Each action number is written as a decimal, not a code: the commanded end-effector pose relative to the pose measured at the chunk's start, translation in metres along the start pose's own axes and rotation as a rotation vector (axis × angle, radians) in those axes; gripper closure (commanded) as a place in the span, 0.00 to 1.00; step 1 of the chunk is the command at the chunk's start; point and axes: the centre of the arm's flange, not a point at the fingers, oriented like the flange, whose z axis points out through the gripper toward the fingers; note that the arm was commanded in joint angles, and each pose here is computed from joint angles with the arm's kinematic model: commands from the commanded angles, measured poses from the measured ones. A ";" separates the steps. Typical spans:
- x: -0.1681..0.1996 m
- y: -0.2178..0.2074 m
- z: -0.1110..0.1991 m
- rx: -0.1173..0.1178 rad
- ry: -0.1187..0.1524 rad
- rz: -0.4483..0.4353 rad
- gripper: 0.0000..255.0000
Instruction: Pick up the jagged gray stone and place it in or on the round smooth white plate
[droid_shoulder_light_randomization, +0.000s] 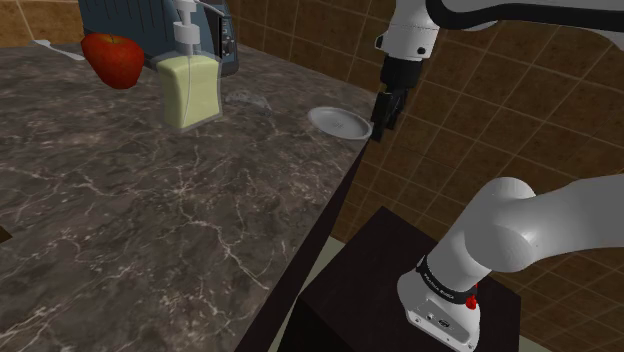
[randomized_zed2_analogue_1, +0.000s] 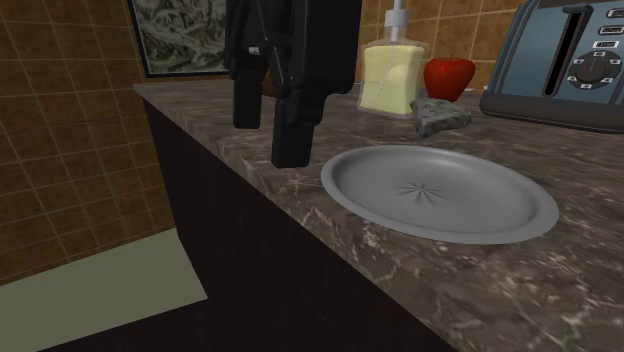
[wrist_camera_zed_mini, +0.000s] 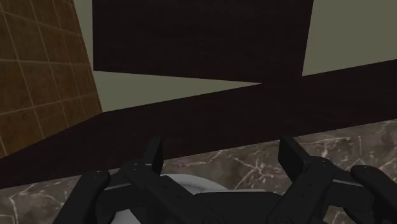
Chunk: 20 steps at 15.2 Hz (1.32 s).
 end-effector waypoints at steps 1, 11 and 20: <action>0.000 0.000 0.000 0.000 0.000 0.000 0.00; 0.111 -0.014 -0.005 0.041 0.125 -0.153 0.00; 0.207 -0.041 -0.021 0.077 0.237 -0.291 0.00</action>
